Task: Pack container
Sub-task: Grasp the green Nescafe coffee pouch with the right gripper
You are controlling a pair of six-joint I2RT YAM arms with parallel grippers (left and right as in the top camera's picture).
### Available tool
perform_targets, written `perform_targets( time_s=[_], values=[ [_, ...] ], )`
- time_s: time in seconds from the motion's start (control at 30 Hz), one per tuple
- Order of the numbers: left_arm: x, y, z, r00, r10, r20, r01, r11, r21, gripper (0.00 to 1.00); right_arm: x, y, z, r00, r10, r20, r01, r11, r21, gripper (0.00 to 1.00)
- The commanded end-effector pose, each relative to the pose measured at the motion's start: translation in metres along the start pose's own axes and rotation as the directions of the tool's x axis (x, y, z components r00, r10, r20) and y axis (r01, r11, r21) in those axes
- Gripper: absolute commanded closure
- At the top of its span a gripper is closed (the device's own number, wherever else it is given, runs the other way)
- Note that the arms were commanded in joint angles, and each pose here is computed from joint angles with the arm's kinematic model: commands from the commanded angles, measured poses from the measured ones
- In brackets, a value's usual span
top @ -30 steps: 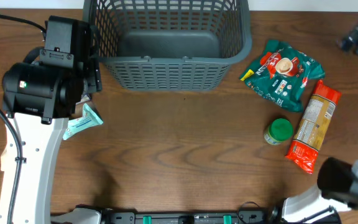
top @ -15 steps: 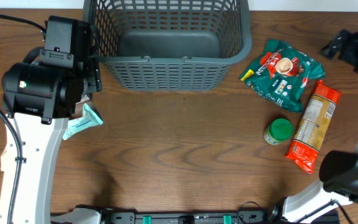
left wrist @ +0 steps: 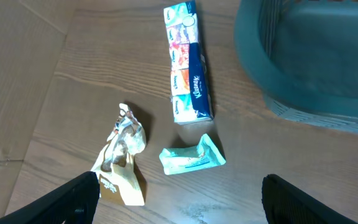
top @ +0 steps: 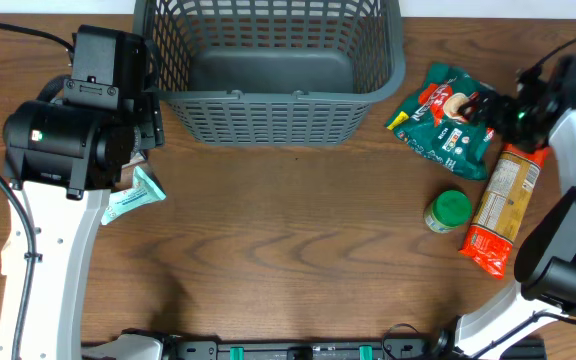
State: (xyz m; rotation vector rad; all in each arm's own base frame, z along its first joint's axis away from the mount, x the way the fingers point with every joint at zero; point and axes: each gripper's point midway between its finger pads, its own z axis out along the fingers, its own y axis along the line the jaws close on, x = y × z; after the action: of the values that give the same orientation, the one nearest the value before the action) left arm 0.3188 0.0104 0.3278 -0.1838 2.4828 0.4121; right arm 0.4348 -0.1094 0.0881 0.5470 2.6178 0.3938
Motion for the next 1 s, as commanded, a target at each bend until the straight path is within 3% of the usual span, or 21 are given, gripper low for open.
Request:
perform_targets(
  time_s=[0.0, 0.3, 0.67, 0.73, 0.9, 0.97],
  values=[
    [-0.001, 0.004, -0.002, 1.000, -0.011, 0.006, 0.011, 1.000, -0.010, 0.16, 0.018, 0.016, 0.020, 0.999, -0.041, -0.013, 0.040, 0.997, -0.064, 0.01],
    [-0.001, 0.004, -0.002, 1.000, -0.011, 0.005, 0.011, 1.000, -0.010, 0.16, 0.022, 0.044, 0.065, 0.982, -0.160, 0.097, 0.170, 0.979, -0.111, 0.01],
    [0.002, 0.005, -0.002, 1.000, -0.005, -0.004, 0.005, 1.000, -0.013, 0.16, 0.079, 0.028, 0.129, 0.991, -0.070, -0.113, 0.053, 0.988, -0.146, 0.01],
    [0.002, 0.005, -0.002, 1.000, -0.005, -0.004, 0.005, 1.000, -0.012, 0.16, 0.079, 0.028, 0.129, 0.991, -0.067, -0.114, 0.050, 0.988, -0.145, 0.11],
    [0.002, 0.005, -0.002, 1.000, -0.005, -0.005, 0.005, 1.000, -0.012, 0.16, 0.078, 0.028, 0.128, 0.992, -0.029, -0.119, 0.012, 0.990, -0.144, 0.66],
    [0.002, 0.005, -0.002, 1.000, -0.005, -0.005, 0.005, 1.000, -0.012, 0.16, 0.078, 0.033, 0.127, 0.992, -0.030, -0.121, 0.008, 0.985, -0.173, 0.82]
  ],
)
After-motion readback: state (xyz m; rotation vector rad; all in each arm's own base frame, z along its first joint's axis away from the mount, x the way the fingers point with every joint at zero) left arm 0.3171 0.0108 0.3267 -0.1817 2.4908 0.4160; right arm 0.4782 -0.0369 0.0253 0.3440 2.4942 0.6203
